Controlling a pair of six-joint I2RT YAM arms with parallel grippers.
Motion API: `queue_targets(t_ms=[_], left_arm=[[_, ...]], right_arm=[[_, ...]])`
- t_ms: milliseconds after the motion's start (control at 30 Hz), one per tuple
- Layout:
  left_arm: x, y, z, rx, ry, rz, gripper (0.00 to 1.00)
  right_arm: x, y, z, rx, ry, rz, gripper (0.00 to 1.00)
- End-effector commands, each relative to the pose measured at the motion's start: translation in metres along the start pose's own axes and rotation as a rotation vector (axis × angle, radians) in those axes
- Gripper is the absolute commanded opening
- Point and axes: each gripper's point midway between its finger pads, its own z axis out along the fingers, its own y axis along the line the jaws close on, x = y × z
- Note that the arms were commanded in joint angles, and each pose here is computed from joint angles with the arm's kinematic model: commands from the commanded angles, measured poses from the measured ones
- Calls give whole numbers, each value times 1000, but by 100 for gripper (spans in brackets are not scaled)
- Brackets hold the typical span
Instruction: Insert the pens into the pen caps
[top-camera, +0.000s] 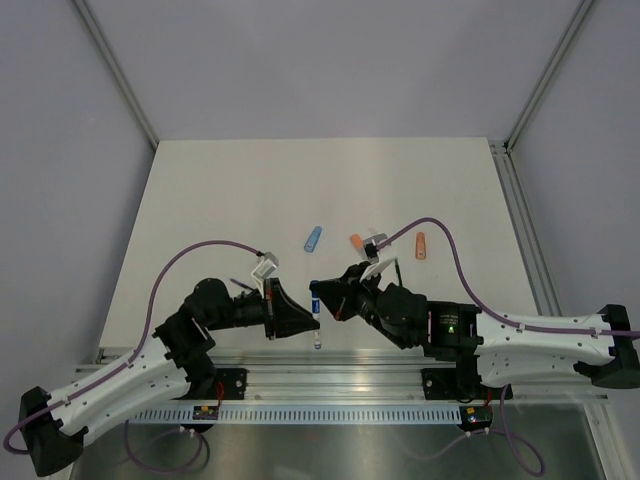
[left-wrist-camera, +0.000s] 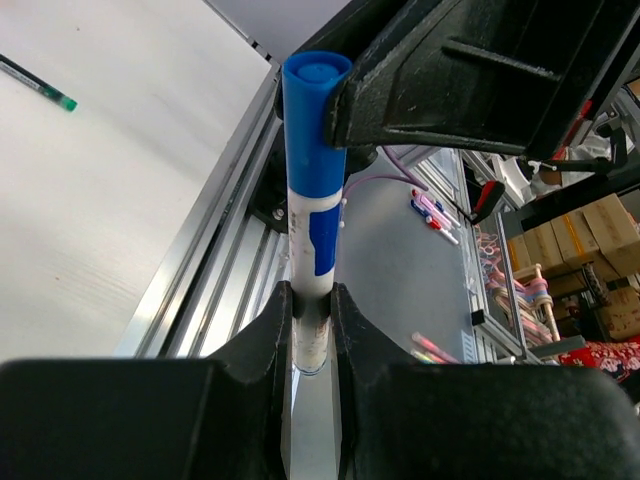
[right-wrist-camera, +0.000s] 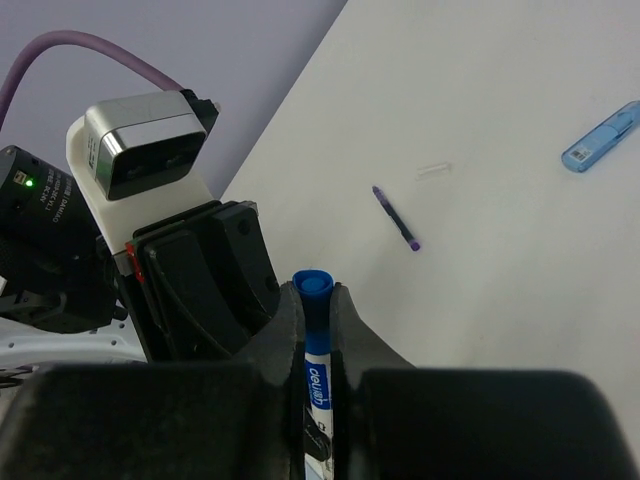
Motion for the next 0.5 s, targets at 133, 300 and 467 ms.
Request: queue_targets(t_ms=[133, 300, 467], left_arm=[[-46, -9, 2, 9, -202, 97, 0], [-41, -7, 3, 12, -186, 88, 0], [-40, -7, 4, 14, -181, 82, 0]], right_arm=[[9, 27, -3, -112, 98, 52, 30], [2, 23, -6, -98, 79, 57, 41], [-1, 19, -8, -95, 72, 60, 33]])
